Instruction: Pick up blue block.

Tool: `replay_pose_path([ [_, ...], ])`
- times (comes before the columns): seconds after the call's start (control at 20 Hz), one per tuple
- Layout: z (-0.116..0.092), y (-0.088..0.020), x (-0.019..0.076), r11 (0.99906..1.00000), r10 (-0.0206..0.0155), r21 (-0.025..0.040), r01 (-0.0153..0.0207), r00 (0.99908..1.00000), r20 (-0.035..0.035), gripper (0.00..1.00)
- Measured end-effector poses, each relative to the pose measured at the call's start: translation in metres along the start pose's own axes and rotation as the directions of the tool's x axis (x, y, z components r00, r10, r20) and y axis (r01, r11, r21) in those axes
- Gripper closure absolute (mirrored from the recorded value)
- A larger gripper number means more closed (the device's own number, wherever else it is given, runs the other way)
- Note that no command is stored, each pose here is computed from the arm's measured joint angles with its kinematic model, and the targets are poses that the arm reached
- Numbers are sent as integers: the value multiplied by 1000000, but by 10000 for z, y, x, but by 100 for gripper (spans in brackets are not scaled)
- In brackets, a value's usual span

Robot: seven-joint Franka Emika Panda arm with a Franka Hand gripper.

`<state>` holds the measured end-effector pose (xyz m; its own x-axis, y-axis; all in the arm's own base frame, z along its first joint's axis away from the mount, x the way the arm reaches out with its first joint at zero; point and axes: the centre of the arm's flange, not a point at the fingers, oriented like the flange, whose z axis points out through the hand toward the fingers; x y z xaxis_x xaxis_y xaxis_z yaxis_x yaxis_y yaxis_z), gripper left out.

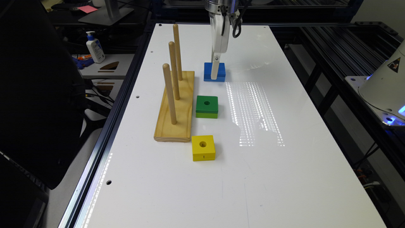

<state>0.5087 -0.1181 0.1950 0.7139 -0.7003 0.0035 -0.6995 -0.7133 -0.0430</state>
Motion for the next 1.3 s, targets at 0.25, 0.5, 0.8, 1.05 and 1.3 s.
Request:
replay_pose_path([
  [0.25,163,17,-18,999996,1933,-1825,-1917,999961,8598,0],
  [0.5,236,2,5,999980,2317,5952,-2307,999996,-1740,0],
  [0.8,236,0,7,999978,2312,6225,-2299,999995,-2097,0],
  [1.05,237,-8,19,999971,2272,7276,-2248,999992,-3365,0],
  [1.3,236,-6,21,999969,2644,7380,-2618,999990,-3551,100],
])
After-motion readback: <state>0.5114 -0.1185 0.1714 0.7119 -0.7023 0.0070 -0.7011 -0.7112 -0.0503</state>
